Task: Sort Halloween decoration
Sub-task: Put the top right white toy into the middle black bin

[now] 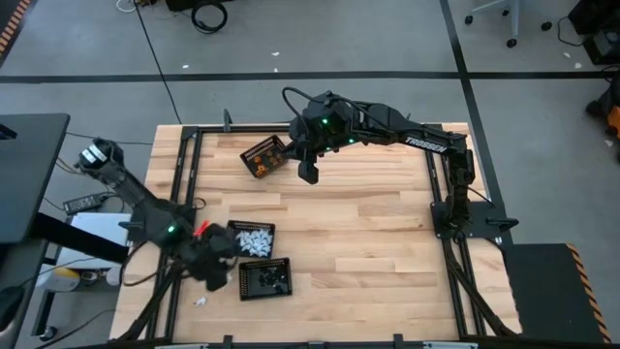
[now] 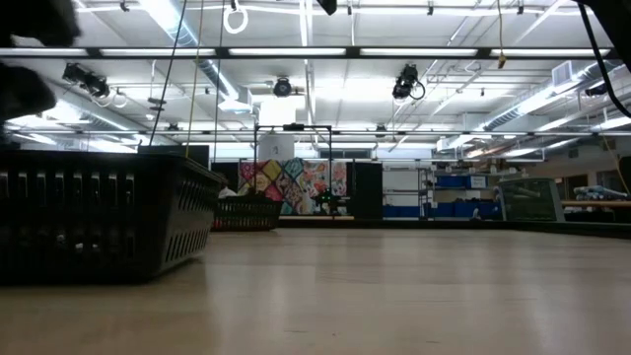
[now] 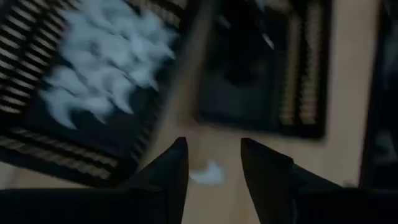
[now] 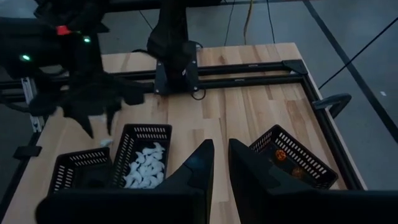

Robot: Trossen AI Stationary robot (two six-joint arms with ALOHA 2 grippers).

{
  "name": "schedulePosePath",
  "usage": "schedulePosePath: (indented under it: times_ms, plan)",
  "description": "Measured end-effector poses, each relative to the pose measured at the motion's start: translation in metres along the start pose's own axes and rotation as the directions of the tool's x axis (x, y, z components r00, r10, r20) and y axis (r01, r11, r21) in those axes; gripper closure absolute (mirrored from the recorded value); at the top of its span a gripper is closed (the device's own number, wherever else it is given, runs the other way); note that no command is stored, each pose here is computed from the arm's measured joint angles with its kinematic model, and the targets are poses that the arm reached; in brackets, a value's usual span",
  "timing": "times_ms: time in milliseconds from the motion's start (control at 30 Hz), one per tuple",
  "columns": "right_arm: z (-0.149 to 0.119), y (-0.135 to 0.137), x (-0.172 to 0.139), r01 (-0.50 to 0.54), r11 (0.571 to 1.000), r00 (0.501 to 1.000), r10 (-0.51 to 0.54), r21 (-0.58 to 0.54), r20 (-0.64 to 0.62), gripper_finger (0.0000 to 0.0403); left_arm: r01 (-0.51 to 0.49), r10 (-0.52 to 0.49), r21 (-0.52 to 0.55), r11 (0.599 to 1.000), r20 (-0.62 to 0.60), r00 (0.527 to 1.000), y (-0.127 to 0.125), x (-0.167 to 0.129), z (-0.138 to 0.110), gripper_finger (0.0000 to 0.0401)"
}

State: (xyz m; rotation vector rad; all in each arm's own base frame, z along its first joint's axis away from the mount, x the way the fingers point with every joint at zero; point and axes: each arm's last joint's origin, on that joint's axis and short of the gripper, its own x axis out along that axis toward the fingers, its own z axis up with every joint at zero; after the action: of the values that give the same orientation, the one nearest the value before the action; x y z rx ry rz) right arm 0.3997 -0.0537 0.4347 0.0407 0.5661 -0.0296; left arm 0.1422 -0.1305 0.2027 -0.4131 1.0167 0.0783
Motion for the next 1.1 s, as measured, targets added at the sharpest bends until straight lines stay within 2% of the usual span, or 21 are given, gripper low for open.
schedulePosePath:
  times_ms: [100,267,533,767,967,1100]
  plan:
    - [0.0,0.0,0.0,0.002,1.0,1.0,-0.002,0.0,0.001,0.0349,0.027,-0.025,0.06,0.998,-0.032,0.999,-0.009,0.0,-0.014,0.0248]
    - [0.0,0.0,0.0,0.002,1.0,1.0,-0.002,0.0,0.001,0.0349,-0.01,0.019,0.136,0.991,-0.068,0.998,-0.017,0.013,-0.028,0.0248]
    - [0.0,0.0,0.0,0.004,1.0,1.0,-0.004,0.007,0.001,0.0349,-0.051,0.093,0.247,0.968,-0.16,0.983,-0.016,0.041,-0.028,0.0244]
    - [0.0,0.0,0.0,0.004,1.0,1.0,-0.004,0.023,0.002,0.0349,0.016,0.087,0.381,0.924,-0.252,0.964,-0.009,0.059,-0.015,0.0234]
    - [0.0,0.001,0.0,0.001,0.999,1.0,-0.001,0.033,0.002,0.0349,0.098,0.059,0.444,0.891,-0.326,0.944,-0.002,0.064,-0.007,0.0234]
    - [0.0,0.001,0.0,-0.001,0.999,1.0,0.001,0.037,0.002,0.0349,0.122,0.044,0.418,0.9,-0.366,0.93,0.006,0.068,-0.01,0.0234]
